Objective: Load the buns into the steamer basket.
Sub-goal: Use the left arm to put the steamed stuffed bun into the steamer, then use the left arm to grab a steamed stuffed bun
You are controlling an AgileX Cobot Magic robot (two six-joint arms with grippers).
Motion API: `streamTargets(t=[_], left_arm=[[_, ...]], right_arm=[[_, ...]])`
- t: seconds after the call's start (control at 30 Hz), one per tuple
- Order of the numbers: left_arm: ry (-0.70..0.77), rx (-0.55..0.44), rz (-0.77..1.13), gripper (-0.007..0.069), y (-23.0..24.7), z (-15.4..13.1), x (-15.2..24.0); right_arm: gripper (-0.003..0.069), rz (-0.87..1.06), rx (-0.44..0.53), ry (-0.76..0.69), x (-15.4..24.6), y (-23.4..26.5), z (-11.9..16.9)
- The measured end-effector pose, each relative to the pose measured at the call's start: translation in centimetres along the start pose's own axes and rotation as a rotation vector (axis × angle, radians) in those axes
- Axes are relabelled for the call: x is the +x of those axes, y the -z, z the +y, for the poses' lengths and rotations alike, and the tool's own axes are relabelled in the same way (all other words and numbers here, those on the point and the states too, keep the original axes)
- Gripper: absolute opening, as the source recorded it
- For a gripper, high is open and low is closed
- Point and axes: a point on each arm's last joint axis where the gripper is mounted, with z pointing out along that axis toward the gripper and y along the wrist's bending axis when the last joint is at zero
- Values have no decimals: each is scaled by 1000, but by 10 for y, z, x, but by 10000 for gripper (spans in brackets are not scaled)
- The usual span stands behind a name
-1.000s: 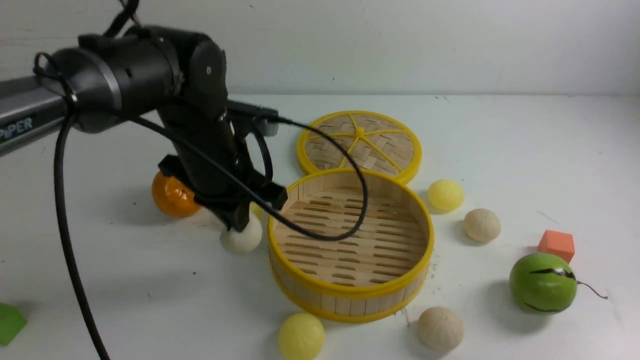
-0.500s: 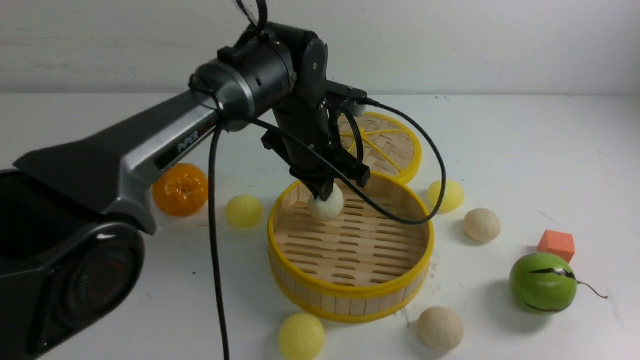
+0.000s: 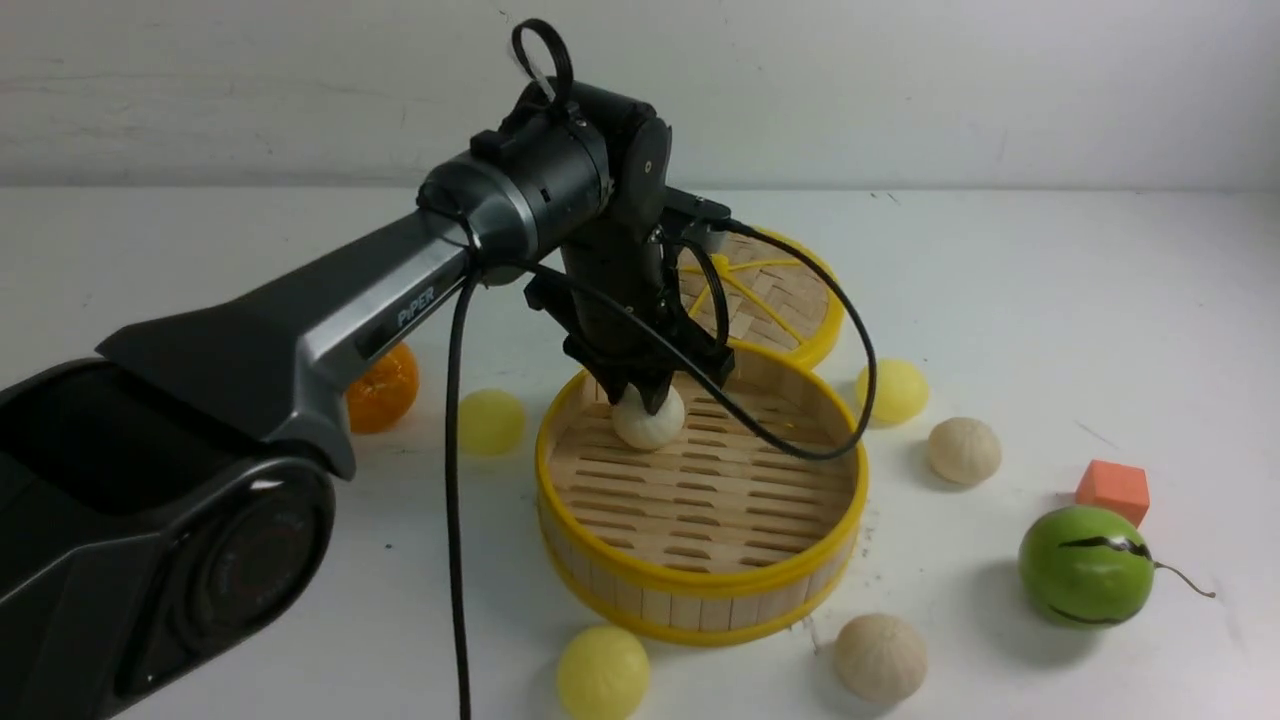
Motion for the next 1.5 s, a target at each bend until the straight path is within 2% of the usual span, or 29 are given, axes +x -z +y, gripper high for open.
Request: streamTargets(t=[0.1,0.2,0.23,0.3,0.33,0.37,0.4,0.43,0.47,0.53,0.57,0.6,0.67,0.73,0.77,0.8,0.93,1.03,1.5], left_arm=[[27,-8,-12,407,32,2,0],[41,-54,-103,398,86,8,-1],[41,-64,-110,393,90,9,0],[42,-118,-164,297,128,18,7],[40,-135,-156,221,136,23,14],[43,-137,-154,211,137,25,16],[41,-142,-118,124,137,35,26],[40,-141,-105,113,135,36,29],[32,-131,-56,51,124,45,36],[23,-98,40,-6,95,61,47],[24,-95,44,-8,95,63,48],[26,-69,74,-13,74,75,49],[26,-53,83,-3,58,85,49],[29,-28,92,53,35,99,45],[29,-28,92,53,33,99,45],[30,-22,94,108,22,105,41],[33,-14,84,232,5,109,33],[34,-6,62,274,2,108,29],[31,-16,41,258,-21,110,28]], right_arm=[[241,0,0,0,0,0,0],[241,0,0,0,0,0,0],[241,0,0,0,0,0,0],[241,0,0,0,0,0,0],[241,0,0,0,0,0,0],[241,0,0,0,0,0,0],[241,0,0,0,0,0,0],[241,0,0,0,0,0,0],[241,0,0,0,0,0,0],[241,0,0,0,0,0,0],[241,0,0,0,0,0,0],[241,0,0,0,0,0,0],[241,0,0,0,0,0,0],[241,0,0,1,0,0,0],[241,0,0,1,0,0,0],[241,0,0,1,0,0,0],[241,0,0,1,0,0,0],[241,0,0,1,0,0,0],[241,0,0,1,0,0,0]])
